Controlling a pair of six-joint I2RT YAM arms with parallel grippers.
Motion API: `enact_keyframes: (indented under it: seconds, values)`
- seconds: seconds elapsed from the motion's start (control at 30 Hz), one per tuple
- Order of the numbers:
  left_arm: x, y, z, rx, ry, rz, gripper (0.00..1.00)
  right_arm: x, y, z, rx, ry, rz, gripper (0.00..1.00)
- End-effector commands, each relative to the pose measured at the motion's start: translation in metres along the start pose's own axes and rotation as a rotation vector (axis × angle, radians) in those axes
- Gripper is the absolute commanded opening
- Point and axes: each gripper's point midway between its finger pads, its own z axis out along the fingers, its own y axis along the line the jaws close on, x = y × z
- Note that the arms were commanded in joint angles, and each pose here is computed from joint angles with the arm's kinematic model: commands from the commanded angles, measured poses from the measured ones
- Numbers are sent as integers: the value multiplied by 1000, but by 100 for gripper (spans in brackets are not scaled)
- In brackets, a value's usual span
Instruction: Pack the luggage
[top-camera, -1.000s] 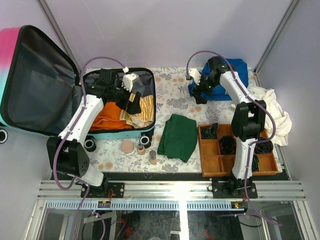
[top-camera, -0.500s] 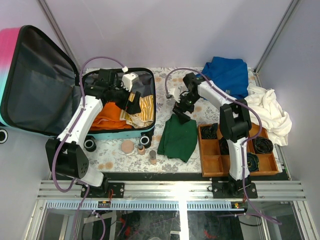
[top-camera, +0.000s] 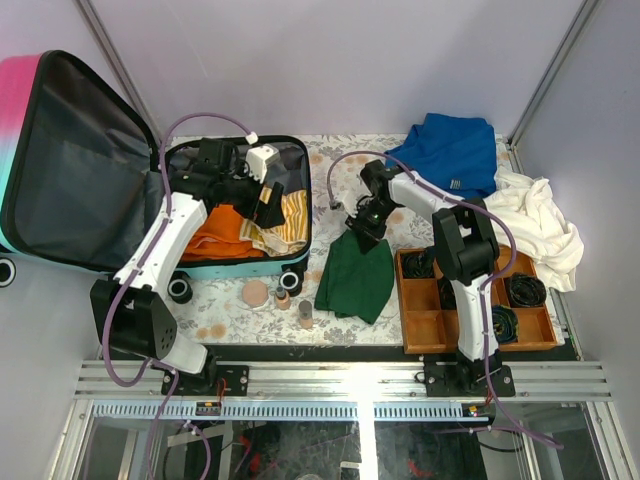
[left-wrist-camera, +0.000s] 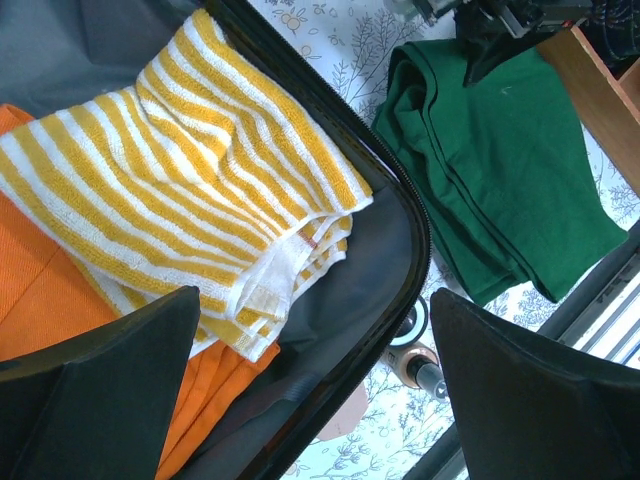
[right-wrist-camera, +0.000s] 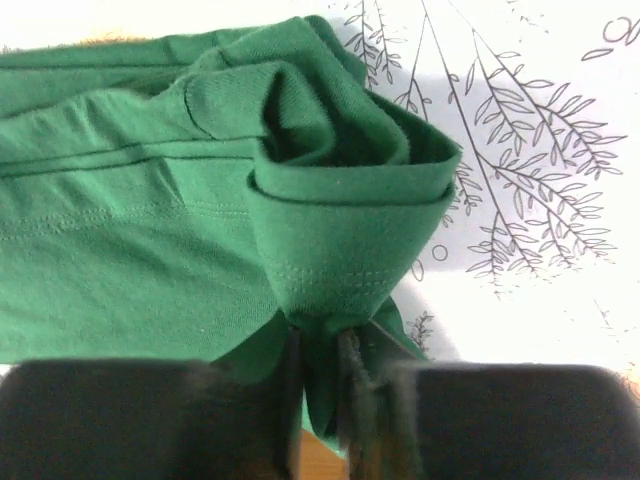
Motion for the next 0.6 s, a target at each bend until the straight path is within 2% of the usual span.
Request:
enact_keyframes:
  seconds: [0.0, 0.27, 0.43, 0.57]
  values:
    - [-19, -2, 1, -32, -70, 15, 96, -21, -25, -21, 53, -93, 104, 0]
    - [-50, 3, 15, -101, -149, -54, 96, -1, -108, -88, 230, -285, 460, 0]
    - [-80, -17, 35, -150, -230, -136, 99, 38, -136, -112, 291, -347, 693, 0]
    - [-90, -48, 64, -211, -251, -195, 100, 64, -143, -116, 319, -365, 826, 0]
